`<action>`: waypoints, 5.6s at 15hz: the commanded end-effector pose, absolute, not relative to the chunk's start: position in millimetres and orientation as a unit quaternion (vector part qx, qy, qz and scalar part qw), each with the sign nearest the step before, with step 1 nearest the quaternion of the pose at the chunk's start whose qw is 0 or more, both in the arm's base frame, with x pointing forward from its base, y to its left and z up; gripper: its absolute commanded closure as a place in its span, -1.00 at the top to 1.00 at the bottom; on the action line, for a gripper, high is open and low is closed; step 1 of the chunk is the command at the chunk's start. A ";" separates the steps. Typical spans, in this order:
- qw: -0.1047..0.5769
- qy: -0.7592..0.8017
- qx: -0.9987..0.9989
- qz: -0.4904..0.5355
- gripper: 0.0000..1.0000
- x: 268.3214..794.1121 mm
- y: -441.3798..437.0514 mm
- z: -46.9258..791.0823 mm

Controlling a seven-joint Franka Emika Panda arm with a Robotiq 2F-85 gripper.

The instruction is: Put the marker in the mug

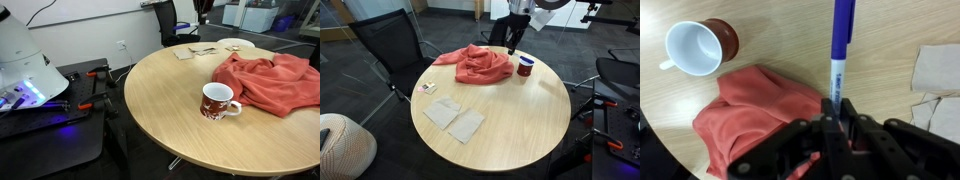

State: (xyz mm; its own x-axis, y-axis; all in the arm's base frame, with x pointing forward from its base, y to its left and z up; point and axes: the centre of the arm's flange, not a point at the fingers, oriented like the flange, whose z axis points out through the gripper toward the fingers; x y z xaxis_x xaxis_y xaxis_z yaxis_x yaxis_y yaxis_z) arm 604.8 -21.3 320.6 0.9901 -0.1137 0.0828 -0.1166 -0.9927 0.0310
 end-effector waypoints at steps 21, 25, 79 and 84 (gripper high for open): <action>0.208 -0.385 0.867 0.240 -0.94 608.9 -61.5 295.3; 0.262 -0.438 0.826 0.237 -0.94 603.4 -69.4 290.2; 0.470 -0.585 0.613 0.245 -0.09 632.8 -122.0 140.2; 0.457 -0.595 0.614 0.246 0.66 628.9 -117.6 153.6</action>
